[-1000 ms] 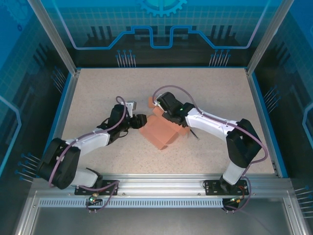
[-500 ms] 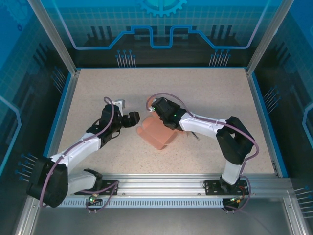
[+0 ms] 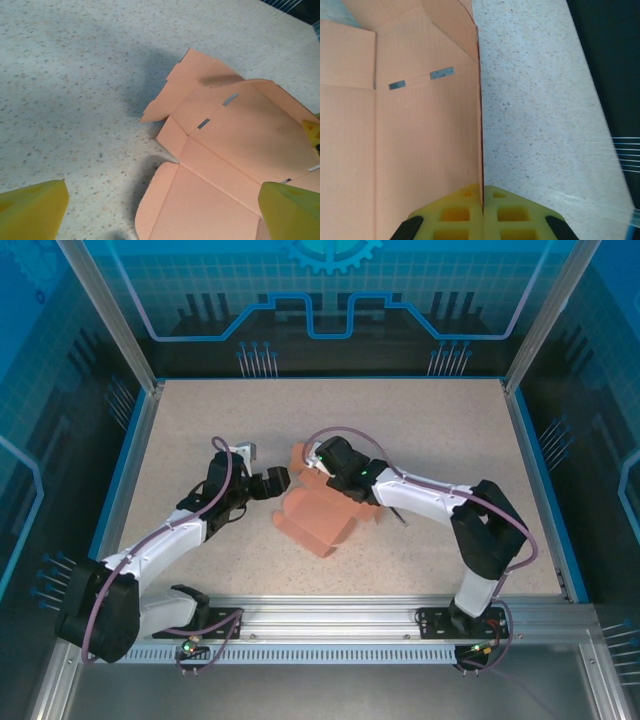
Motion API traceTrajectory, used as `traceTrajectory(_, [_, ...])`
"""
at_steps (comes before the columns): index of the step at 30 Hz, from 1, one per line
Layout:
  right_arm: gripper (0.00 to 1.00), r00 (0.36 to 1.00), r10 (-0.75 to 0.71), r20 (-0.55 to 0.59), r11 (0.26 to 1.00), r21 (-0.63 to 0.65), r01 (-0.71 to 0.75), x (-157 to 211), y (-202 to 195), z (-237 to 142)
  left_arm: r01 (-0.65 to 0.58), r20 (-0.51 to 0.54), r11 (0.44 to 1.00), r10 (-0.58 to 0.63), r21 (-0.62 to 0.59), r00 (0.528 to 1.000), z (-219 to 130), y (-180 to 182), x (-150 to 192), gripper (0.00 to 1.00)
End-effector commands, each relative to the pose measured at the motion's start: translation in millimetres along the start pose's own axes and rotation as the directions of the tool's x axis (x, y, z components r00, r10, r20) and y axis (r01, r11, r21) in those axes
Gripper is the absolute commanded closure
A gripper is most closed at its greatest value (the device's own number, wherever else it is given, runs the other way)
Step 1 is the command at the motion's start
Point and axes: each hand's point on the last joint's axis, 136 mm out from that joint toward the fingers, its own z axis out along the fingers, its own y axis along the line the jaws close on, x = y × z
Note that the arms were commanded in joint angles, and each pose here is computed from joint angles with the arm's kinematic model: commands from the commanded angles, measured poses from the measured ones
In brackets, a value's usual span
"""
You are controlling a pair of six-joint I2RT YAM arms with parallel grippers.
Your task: Fold the paper box
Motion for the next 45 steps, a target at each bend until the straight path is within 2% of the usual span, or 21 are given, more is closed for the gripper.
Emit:
traceTrajectory(1, [1.00, 0.988, 0.142, 0.054, 0.977, -0.165, -0.131, -12, -6, -26, -0.050, -0.012, 0.989, 0.052, 0.139, 0.999, 4, -21, 4, 0.02])
traceTrajectory(5, [1.00, 0.973, 0.228, 0.046, 0.931, -0.303, -0.204, -13, -7, -41, -0.088, 0.006, 0.965, 0.089, 0.247, 0.996, 4, -42, 5, 0.06])
traceTrajectory(12, [1.00, 0.914, 0.405, 0.028, 0.782, -0.529, -0.330, -16, -18, -72, -0.264, 0.066, 0.912, 0.257, 0.313, 0.964, -3, -74, 10, 0.08])
traceTrajectory(16, [1.00, 0.880, 0.475, 0.016, 0.708, -0.601, -0.371, -16, -25, -78, -0.299, 0.067, 0.901, 0.293, 0.314, 0.954, 4, -77, 13, 0.09])
traceTrajectory(20, [1.00, 0.884, 0.468, -0.009, 0.719, -0.578, -0.386, -10, -26, -69, -0.308, 0.048, 0.901, 0.309, 0.305, 0.950, 15, -75, 18, 0.11])
traceTrajectory(28, [1.00, 0.943, 0.331, -0.032, 0.892, -0.313, -0.324, 8, -31, -31, -0.292, 0.015, 0.918, 0.299, 0.269, 0.954, 34, -63, 26, 0.17])
traceTrajectory(33, [1.00, 0.963, 0.267, -0.026, 0.937, -0.227, -0.266, 7, -31, -20, -0.283, -0.032, 0.910, 0.306, 0.302, 0.951, 47, -65, 35, 0.21])
traceTrajectory(39, [1.00, 0.962, 0.267, -0.052, 0.919, -0.286, -0.271, 5, -22, -12, -0.275, -0.059, 0.914, 0.306, 0.300, 0.950, 63, -64, 37, 0.21])
traceTrajectory(45, [1.00, 0.938, 0.340, -0.063, 0.834, -0.442, -0.331, -2, -20, -24, -0.307, -0.056, 0.907, 0.336, 0.288, 0.940, 72, -64, 32, 0.21])
